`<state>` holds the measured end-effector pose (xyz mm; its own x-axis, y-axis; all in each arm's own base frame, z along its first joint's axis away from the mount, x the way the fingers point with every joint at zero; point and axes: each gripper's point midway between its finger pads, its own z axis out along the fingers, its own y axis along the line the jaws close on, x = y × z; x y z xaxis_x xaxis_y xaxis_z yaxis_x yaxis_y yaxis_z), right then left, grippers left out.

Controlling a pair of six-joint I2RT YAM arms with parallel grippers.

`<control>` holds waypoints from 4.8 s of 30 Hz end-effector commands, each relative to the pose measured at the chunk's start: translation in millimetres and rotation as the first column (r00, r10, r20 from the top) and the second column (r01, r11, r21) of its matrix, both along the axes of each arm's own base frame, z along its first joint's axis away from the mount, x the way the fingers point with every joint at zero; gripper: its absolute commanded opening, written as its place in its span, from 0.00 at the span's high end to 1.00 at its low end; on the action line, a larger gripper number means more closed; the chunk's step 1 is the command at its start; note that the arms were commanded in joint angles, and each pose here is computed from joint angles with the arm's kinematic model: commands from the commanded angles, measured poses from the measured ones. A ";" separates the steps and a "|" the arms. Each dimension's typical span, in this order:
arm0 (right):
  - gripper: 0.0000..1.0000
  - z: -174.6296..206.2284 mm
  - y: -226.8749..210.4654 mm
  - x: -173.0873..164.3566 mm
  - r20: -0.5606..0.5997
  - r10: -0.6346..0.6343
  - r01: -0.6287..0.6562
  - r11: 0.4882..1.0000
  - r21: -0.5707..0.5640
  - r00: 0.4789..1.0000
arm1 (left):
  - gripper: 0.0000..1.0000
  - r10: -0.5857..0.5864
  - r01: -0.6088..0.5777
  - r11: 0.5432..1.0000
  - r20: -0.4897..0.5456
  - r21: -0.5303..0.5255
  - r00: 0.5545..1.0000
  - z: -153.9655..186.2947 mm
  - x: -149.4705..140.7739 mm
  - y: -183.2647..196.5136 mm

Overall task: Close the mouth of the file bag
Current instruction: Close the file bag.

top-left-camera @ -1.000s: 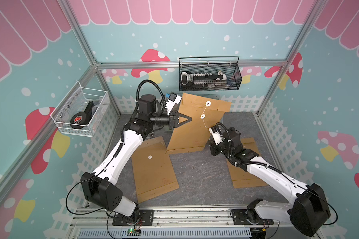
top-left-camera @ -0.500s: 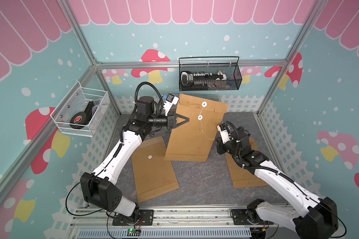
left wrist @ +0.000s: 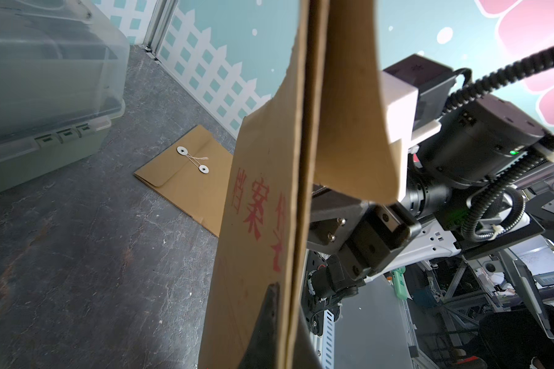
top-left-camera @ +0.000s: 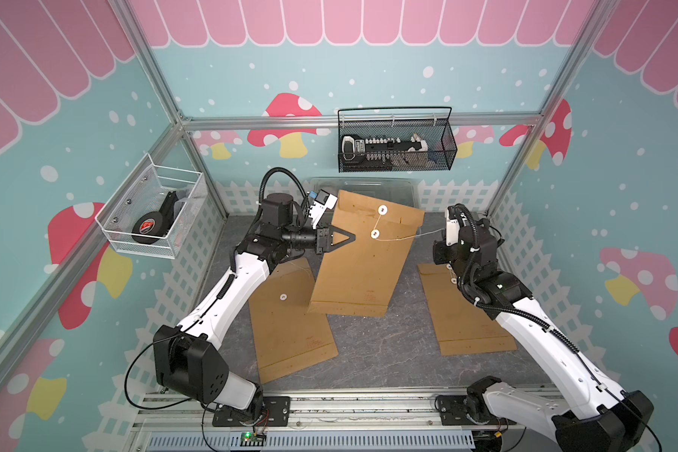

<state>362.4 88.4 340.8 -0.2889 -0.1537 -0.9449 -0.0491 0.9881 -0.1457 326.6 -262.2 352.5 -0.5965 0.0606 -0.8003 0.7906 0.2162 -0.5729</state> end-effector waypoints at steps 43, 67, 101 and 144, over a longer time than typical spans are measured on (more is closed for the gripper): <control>1.00 78.8 28.4 31.5 0.047 0.128 -0.123 0.988 -0.095 0.991 | 1.00 -0.185 0.186 0.981 -0.036 0.059 0.982 -44.4 -55.9 -47.0; 1.00 72.4 72.9 34.3 -0.018 0.237 -0.237 0.969 -0.065 0.971 | 1.00 -0.190 0.193 0.978 -0.041 0.082 0.981 -54.4 -54.8 -58.3; 1.00 38.3 192.4 -15.2 -0.085 0.569 -0.554 0.819 0.146 0.818 | 1.00 -0.044 0.048 0.998 -0.084 0.044 0.995 -53.8 -21.0 -58.0; 1.00 -57.7 140.8 -59.6 -0.127 0.595 -0.519 0.772 0.368 0.794 | 1.00 0.008 -0.009 1.000 -0.033 -0.025 0.999 -18.6 -16.7 -44.7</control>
